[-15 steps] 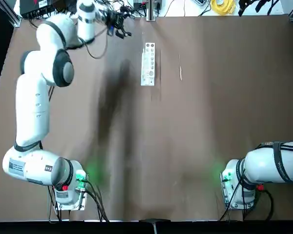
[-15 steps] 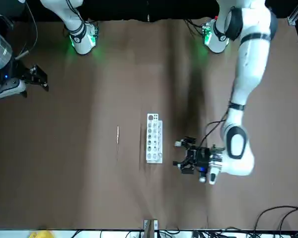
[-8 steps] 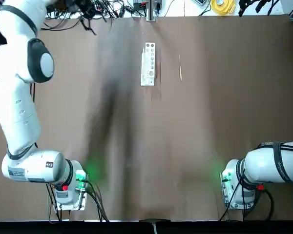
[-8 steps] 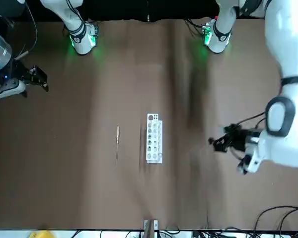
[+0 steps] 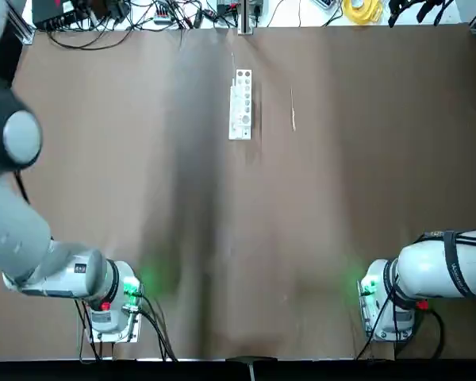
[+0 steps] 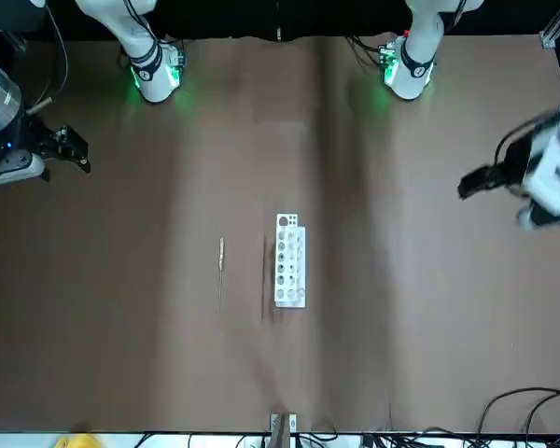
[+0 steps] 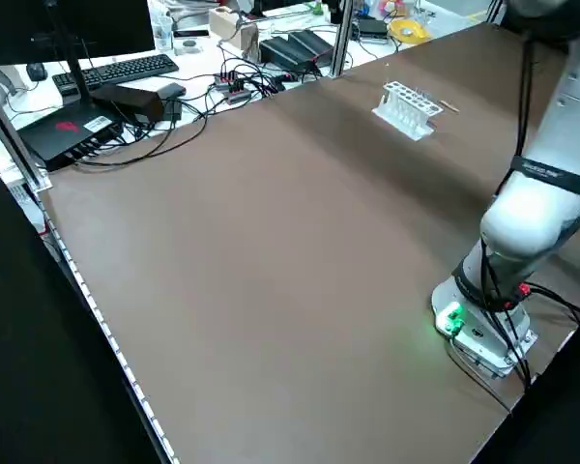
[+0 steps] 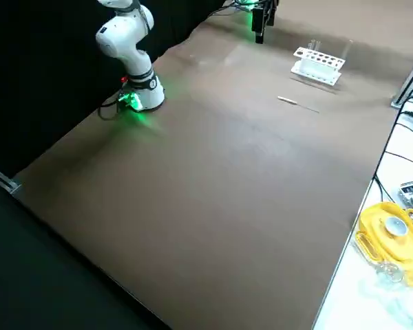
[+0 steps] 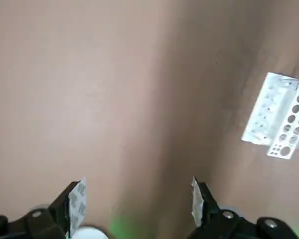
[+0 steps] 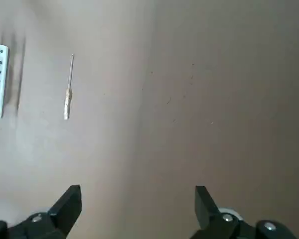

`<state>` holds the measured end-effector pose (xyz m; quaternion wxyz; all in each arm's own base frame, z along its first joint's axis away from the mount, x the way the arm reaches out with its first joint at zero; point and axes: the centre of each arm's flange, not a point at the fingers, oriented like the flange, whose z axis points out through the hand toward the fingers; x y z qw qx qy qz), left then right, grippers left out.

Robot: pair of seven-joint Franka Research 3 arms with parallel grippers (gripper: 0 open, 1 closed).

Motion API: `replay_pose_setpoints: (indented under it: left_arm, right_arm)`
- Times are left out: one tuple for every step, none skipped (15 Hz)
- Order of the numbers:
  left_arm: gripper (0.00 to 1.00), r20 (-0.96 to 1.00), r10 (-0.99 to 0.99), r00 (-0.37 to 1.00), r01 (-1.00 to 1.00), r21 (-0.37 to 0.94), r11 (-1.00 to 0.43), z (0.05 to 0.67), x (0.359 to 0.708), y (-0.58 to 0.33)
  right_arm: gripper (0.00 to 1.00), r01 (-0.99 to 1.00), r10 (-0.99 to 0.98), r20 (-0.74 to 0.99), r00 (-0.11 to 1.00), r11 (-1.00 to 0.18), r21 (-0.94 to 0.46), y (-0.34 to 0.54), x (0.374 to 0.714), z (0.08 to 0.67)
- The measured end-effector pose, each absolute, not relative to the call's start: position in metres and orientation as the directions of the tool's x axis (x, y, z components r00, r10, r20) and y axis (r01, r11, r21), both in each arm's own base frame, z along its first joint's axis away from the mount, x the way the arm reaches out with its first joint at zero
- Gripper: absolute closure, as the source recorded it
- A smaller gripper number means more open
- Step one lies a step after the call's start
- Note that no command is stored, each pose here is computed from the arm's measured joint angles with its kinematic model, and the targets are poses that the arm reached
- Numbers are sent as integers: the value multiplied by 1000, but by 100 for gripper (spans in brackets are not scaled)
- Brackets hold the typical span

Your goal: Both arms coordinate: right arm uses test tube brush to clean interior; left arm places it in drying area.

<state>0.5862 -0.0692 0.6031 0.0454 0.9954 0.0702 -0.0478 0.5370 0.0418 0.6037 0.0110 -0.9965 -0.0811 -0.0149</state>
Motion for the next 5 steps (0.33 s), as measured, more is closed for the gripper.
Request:
replay_pose_setpoints:
  left_arm:
    - [0, -49, 106, 993, 110, 71, -991, 610, 571, -66]
    - [0, -17, 84, 996, 84, 60, -995, 615, 558, -65]
    - [0, 7, 64, 998, 64, 48, -997, 619, 549, -64]
    - [0, 30, 49, 998, 48, 31, -998, 625, 545, -64]
    - [0, 53, 38, 998, 38, 11, -999, 631, 543, -64]
  right_arm:
    - [0, 160, 159, 32, 987, -987, -20, 42, 537, 604]
    - [0, 157, 157, 33, 987, -987, -20, 41, 537, 604]
    - [0, 154, 153, 33, 988, -988, -20, 39, 537, 605]
    - [0, 150, 150, 34, 988, -988, -20, 37, 537, 605]
    - [0, 145, 145, 35, 989, -989, -19, 35, 536, 606]
